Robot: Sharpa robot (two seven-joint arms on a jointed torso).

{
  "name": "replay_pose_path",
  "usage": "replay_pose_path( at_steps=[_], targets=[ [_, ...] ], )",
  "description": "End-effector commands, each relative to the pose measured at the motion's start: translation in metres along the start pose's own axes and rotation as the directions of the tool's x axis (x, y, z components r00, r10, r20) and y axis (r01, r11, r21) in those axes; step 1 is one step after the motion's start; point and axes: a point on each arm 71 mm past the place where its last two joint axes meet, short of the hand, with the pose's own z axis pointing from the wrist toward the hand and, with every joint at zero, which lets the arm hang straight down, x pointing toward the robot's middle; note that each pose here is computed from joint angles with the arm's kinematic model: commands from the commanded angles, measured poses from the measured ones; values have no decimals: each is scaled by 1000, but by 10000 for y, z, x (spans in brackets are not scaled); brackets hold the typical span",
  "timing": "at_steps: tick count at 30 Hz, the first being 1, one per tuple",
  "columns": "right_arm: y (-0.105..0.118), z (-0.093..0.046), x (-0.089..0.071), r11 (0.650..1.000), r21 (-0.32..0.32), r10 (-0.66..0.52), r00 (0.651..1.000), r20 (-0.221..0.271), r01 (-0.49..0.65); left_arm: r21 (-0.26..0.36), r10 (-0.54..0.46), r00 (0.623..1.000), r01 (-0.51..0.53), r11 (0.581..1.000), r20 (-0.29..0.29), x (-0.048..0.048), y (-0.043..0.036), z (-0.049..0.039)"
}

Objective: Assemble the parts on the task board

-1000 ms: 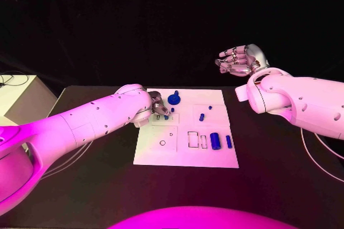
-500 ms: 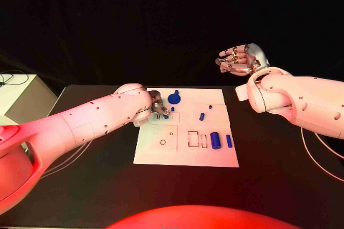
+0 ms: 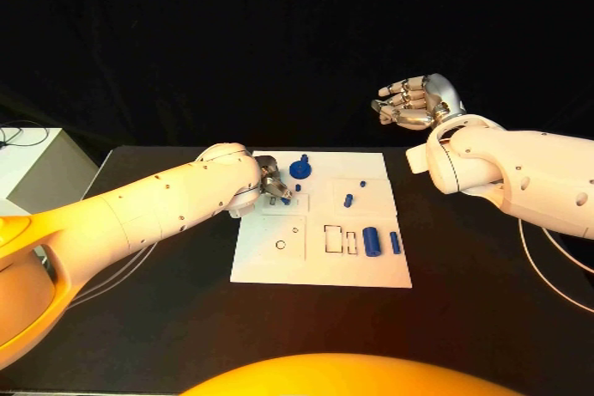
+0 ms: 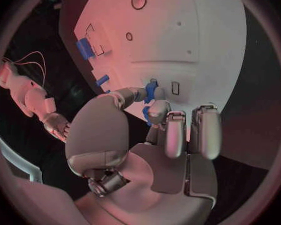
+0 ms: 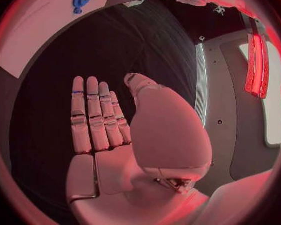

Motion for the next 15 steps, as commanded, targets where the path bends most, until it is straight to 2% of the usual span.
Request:
replay_pose_path(
  at_steps=[1, 15],
  targets=[
    [10, 0, 11, 1000, -15, -1, 1000, -7, 1, 4, 19, 1000, -19, 1000, -12, 14, -16, -4],
    [2, 0, 20, 1000, -17, -5, 1000, -9, 5, 13, 16, 1000, -16, 1000, -14, 27, -48, -13]
  ],
)
